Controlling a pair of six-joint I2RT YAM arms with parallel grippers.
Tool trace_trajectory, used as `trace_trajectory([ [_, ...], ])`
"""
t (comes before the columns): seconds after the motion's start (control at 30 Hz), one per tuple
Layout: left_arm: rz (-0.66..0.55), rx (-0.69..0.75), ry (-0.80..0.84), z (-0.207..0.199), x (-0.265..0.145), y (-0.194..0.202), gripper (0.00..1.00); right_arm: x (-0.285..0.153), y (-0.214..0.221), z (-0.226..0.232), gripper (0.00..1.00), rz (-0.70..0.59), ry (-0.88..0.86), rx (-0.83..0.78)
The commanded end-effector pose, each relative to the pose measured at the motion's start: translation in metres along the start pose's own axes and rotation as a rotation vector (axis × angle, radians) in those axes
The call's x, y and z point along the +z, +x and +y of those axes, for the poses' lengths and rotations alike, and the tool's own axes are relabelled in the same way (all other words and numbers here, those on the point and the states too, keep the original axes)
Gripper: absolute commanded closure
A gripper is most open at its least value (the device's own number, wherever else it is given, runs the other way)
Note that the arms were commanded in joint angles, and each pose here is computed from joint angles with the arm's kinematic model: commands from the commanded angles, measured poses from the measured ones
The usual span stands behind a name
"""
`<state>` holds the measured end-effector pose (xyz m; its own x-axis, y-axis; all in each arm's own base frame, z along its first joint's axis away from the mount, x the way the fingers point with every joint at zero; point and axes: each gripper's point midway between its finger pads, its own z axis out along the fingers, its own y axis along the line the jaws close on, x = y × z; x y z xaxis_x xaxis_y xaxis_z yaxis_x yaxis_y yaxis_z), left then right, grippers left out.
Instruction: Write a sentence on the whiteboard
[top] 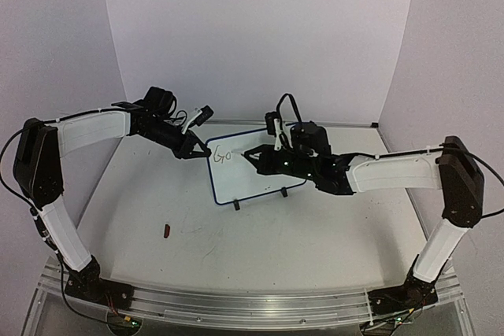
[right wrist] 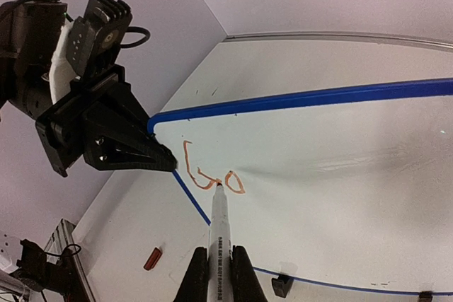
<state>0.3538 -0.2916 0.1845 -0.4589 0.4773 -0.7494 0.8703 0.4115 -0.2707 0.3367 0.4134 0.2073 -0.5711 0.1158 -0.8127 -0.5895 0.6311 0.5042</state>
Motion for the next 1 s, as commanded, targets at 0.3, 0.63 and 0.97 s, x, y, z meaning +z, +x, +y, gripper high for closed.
trace_trajectory([
  [0.3,0.091,0.003,-0.064,0.012,0.01,0.021,1.0,0.0,-0.015,-0.005,1.0,-0.05,0.029,0.007],
  [0.63,0.091,0.003,-0.065,0.012,0.01,0.021,1.0,0.009,-0.02,-0.01,1.0,-0.059,0.045,0.01],
  [0.97,0.092,0.006,-0.065,0.012,0.01,0.021,1.0,0.013,-0.022,-0.015,1.0,-0.064,0.056,0.019],
])
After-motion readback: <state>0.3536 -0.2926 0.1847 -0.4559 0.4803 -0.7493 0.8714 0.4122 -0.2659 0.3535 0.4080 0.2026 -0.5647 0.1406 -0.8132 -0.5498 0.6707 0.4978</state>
